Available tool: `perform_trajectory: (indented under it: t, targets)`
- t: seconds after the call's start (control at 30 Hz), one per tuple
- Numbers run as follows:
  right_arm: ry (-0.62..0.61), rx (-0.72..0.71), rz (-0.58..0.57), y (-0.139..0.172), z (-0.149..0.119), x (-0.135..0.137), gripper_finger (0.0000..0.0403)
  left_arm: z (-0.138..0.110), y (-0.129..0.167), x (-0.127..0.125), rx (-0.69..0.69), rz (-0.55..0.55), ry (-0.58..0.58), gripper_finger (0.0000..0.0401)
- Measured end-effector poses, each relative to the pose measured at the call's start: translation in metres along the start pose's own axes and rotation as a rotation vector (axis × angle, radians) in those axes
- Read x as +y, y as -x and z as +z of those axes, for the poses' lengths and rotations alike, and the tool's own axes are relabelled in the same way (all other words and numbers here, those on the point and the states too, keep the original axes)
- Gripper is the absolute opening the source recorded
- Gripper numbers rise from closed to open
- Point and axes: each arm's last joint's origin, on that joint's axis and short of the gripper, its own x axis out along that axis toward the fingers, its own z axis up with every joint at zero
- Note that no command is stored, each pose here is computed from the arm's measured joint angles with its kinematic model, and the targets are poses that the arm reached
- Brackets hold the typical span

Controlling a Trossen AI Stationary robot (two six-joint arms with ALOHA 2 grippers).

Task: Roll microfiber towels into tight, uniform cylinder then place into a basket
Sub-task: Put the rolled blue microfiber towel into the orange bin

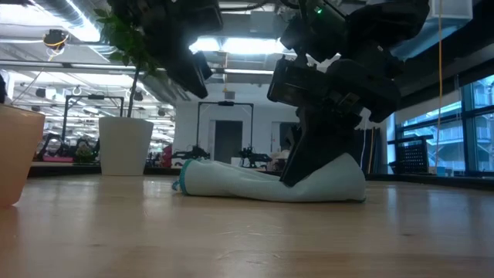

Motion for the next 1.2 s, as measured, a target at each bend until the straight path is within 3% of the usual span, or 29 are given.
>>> perform_trajectory:
  t: [0.4,1.2]
  targets:
    - [-0.007,-0.001,-0.005,0.0,0.001,-0.003,0.0115,-0.002,-0.005,-0.023,0.017,-0.013,-0.043,0.0079]
    - [-0.001,-0.052,-0.003,0.0,0.005,-0.003,0.0115,-0.002,-0.005,-0.023,0.017,-0.015,-0.042,0.0079]
